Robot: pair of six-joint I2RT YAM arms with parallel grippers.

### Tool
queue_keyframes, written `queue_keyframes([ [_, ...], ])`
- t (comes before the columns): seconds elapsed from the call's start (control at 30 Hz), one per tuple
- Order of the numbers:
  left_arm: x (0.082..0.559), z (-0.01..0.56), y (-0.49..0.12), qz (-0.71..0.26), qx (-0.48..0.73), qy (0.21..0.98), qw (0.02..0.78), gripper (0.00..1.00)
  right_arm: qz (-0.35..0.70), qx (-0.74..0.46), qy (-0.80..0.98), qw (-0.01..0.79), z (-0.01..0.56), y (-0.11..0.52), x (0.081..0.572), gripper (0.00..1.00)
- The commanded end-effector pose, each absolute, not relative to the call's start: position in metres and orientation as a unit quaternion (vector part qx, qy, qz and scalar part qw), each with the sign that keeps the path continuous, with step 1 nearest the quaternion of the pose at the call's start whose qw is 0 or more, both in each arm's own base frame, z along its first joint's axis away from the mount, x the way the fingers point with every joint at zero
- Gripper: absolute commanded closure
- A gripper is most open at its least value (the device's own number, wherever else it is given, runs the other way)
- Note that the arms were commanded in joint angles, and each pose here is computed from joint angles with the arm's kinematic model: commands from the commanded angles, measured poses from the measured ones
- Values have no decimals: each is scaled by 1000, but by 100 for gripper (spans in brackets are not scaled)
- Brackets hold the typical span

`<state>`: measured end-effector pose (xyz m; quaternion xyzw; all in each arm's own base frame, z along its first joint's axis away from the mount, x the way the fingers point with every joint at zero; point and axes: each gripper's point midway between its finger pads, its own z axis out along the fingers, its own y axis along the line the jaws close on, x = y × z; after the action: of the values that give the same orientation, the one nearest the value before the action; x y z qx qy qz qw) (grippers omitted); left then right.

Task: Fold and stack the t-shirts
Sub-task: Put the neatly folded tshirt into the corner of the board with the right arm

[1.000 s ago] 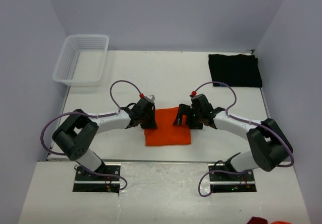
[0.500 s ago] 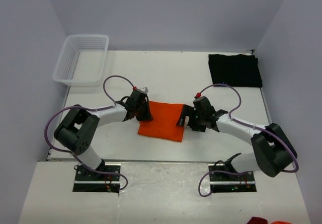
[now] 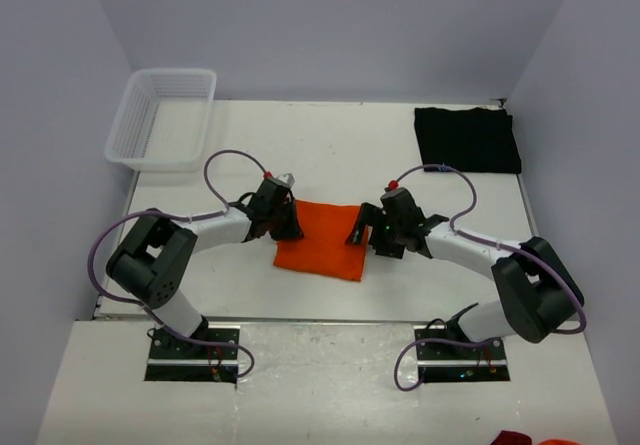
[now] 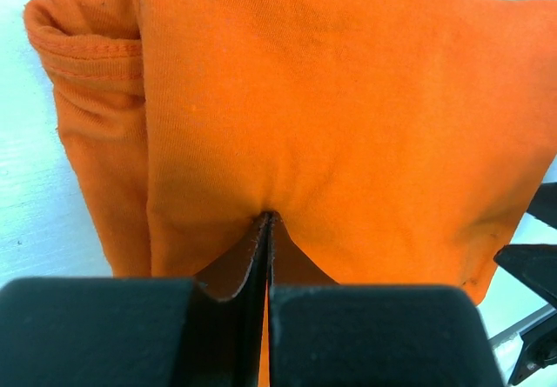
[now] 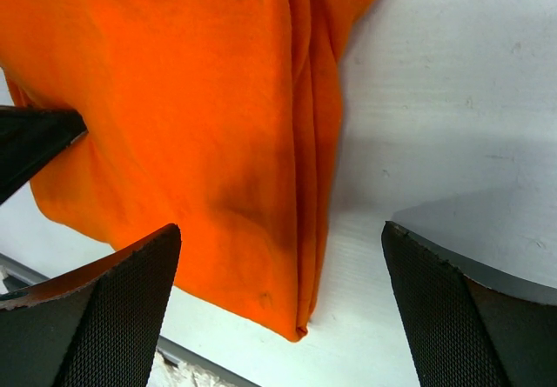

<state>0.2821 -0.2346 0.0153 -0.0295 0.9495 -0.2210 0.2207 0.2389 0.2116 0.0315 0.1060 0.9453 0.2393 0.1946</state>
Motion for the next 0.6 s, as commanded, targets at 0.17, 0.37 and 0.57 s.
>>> queue_keyframes([
  [0.17, 257, -14, -203, -164, -24, 967, 192, 100, 186, 133, 960, 161, 2, 192, 236, 1],
  [0.37, 257, -12, -206, -170, -23, 966, 194, 100, 186, 143, 960, 154, -3, 187, 233, 1],
  [0.57, 256, -11, -207, -175, -24, 965, 194, 100, 214, 155, 956, 128, -21, 195, 221, 1],
])
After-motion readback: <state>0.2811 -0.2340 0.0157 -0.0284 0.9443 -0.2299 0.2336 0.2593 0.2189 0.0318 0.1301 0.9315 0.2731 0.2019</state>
